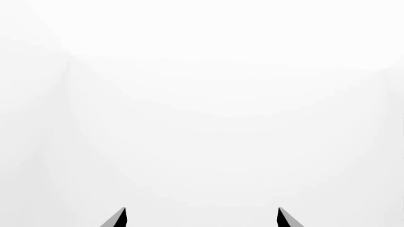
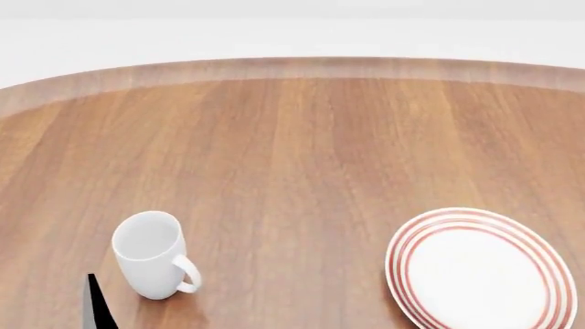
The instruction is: Pick up the red mug and put it on the plate
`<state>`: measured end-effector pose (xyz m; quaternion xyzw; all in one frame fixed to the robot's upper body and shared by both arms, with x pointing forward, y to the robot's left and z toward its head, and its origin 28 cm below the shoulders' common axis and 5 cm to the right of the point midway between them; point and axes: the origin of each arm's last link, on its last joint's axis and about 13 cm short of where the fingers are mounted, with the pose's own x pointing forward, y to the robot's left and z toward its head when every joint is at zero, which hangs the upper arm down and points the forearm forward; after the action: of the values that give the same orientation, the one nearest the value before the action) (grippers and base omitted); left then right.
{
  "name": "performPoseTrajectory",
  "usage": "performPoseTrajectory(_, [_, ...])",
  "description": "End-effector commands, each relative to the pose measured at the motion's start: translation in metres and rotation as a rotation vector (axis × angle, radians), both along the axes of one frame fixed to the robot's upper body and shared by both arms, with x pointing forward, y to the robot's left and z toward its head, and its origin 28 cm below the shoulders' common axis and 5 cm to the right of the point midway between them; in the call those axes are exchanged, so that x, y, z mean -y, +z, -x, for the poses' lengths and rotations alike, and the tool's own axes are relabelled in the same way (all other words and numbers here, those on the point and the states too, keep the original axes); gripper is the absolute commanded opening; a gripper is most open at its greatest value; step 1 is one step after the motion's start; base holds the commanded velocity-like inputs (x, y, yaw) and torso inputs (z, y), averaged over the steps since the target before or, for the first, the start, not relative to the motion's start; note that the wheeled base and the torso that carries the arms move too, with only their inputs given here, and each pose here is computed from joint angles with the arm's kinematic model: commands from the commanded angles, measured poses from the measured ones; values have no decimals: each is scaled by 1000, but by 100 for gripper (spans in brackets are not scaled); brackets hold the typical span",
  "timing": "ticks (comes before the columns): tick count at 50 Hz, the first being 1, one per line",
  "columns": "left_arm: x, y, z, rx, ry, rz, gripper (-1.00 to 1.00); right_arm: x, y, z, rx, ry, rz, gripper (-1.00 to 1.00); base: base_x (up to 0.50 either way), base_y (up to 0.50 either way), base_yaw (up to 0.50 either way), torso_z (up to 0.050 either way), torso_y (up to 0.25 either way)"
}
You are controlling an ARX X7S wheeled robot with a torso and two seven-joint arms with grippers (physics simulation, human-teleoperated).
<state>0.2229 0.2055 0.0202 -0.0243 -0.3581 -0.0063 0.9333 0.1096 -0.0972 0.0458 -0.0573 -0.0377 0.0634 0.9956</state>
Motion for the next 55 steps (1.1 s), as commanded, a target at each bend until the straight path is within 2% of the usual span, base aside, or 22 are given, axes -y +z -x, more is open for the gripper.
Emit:
performPoseTrajectory(1, [0, 0, 0, 3, -5, -1, 100, -2, 3, 36, 14, 64, -15, 100, 0, 0, 0, 0, 0])
performPoseTrajectory(13, [0, 0, 0, 1, -3, 1, 100, 1, -20, 48, -1, 60, -76, 100, 0, 0, 0, 0, 0])
performPoseTrajectory(25, [0, 0, 0, 0, -3, 2, 100, 2, -44, 52, -53, 60, -47, 100, 0, 0, 0, 0, 0])
performPoseTrajectory(55, [0, 1, 0, 5, -6, 9, 100, -3, -58, 60, -112, 84, -39, 100, 0, 0, 0, 0, 0])
